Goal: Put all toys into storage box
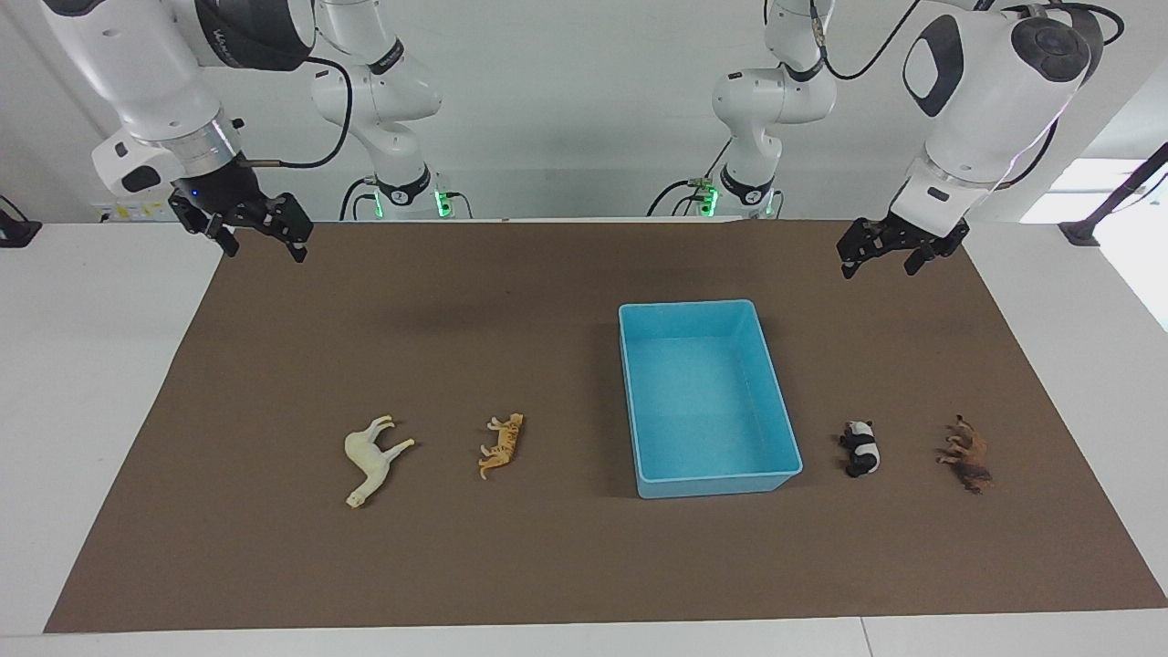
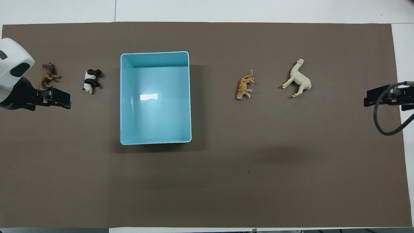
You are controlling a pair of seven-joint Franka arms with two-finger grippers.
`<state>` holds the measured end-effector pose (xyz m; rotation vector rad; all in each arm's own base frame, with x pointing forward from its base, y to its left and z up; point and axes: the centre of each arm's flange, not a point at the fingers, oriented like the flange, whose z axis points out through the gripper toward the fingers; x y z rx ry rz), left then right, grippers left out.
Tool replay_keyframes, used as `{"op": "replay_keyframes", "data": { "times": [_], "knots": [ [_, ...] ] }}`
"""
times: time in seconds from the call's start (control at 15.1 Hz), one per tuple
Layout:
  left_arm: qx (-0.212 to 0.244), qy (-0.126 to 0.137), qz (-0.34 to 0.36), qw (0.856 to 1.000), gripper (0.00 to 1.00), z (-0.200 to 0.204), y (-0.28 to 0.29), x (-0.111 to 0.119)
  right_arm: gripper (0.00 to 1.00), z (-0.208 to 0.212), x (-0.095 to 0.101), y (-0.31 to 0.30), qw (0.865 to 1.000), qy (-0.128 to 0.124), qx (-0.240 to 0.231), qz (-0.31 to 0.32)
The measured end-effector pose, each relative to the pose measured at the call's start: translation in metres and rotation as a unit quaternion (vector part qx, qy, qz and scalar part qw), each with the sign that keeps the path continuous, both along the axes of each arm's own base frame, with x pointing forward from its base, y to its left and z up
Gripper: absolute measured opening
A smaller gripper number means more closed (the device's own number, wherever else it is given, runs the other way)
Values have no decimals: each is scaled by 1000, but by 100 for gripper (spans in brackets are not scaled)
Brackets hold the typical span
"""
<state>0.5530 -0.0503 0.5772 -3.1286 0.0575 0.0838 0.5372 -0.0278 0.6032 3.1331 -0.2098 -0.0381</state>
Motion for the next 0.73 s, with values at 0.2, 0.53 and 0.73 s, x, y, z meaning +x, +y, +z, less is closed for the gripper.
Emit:
{"op": "replay_keyframes", "data": {
  "times": [0.2,0.53,0.73],
  "knots": [
    [0,-1,0,1000,100,0,0,0,100,0,0,1,1000,0,0,1],
    [0,-1,0,1000,100,0,0,0,100,0,0,1,1000,0,1,1],
    [1,-6,14,1000,100,-1,2,1,100,-1,0,2,1000,1,1,14]
  ]
}}
